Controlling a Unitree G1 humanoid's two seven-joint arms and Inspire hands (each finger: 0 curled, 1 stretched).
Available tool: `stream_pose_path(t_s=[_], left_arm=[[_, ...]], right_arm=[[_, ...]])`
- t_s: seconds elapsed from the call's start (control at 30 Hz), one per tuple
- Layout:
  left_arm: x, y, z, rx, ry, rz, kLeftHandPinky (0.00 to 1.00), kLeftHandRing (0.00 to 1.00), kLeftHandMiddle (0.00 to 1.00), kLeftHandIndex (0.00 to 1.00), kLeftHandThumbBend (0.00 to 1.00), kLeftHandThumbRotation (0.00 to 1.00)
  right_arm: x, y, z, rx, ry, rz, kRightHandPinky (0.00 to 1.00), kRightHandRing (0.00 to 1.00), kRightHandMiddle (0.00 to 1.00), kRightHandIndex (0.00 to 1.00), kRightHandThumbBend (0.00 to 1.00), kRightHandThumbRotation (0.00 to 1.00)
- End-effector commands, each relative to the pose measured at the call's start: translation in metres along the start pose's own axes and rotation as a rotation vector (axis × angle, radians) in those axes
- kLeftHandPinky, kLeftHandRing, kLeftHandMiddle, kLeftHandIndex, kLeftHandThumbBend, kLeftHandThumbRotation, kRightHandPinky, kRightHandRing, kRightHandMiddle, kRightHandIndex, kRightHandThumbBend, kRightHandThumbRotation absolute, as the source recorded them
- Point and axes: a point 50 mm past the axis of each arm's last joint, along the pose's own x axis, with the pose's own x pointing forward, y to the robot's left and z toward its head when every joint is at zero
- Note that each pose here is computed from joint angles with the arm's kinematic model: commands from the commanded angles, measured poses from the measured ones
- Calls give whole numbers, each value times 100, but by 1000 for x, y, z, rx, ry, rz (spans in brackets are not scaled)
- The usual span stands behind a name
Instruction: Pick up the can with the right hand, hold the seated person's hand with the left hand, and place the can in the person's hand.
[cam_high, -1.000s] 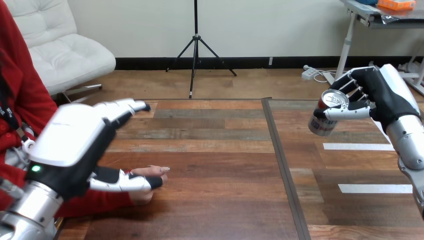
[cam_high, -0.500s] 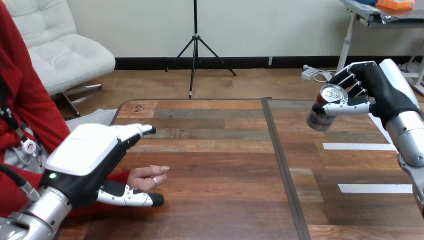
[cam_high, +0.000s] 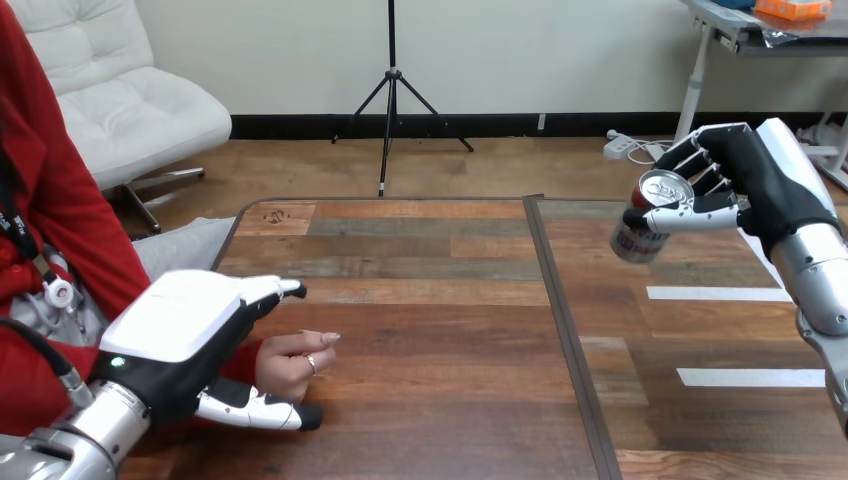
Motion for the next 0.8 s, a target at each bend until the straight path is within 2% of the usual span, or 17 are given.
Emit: stream_pose_path(t_s=[0.0,0.5,0.77], left_arm=[[14,19,-5,75,8,19,83,85,87,85,100,64],[18,13,-13,126,55,-13,82,84,86,84,100,57],[20,9,-19,151,87,-15,80,83,86,83,100,50]], right_arm=[[7,-20,23,16,-103,-72,38,42,47,48,74,0],[7,-21,24,16,-107,-74,39,42,47,48,74,0],[7,-21,24,23,-105,-75,37,41,46,48,74,0]])
